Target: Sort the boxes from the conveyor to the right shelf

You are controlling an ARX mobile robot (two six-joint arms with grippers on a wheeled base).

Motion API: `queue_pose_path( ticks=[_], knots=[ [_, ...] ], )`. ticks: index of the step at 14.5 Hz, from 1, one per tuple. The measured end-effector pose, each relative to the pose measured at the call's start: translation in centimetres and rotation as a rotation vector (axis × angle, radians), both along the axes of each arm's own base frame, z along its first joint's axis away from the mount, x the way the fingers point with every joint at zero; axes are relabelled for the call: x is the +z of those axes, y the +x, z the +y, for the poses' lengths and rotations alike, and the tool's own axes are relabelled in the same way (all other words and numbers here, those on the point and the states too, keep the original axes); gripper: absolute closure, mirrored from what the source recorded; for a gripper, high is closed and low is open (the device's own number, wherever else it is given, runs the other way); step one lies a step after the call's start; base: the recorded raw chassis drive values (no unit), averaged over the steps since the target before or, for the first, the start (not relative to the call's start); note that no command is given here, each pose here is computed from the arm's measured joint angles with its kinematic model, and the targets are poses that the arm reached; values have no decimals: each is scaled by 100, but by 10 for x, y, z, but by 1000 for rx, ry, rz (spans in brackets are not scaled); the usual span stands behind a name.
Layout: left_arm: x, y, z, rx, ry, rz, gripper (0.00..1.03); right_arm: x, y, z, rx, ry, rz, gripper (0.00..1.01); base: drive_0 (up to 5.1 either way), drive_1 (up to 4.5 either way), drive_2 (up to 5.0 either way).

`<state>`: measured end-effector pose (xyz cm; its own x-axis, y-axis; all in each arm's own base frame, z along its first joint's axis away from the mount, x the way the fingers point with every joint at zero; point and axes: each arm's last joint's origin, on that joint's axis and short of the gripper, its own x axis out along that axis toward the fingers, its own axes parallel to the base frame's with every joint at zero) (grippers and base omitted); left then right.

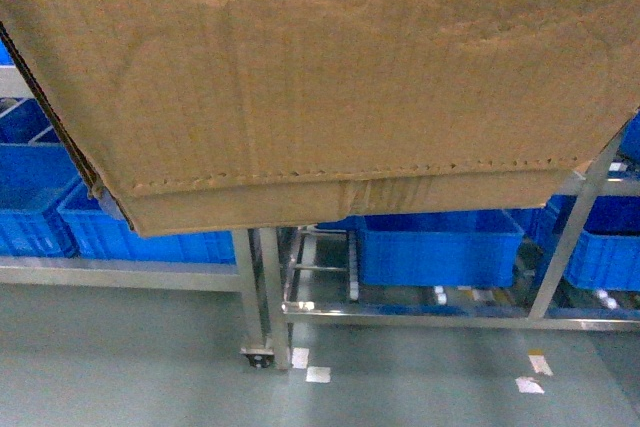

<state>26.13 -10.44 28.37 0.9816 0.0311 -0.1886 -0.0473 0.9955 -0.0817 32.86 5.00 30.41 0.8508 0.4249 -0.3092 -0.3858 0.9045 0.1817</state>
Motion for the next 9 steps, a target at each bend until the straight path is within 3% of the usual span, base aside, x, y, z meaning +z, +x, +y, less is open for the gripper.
queue_pose_path(
  ticks=[7,9],
  knots=[
    [0,0,0,0,-1,-2,100,0,0,0,-1,2,-1,99,361,65,-413],
    [0,0,0,0,-2,-5,100,0,1,0,-1,2,-2,99,0,0,0]
  ],
)
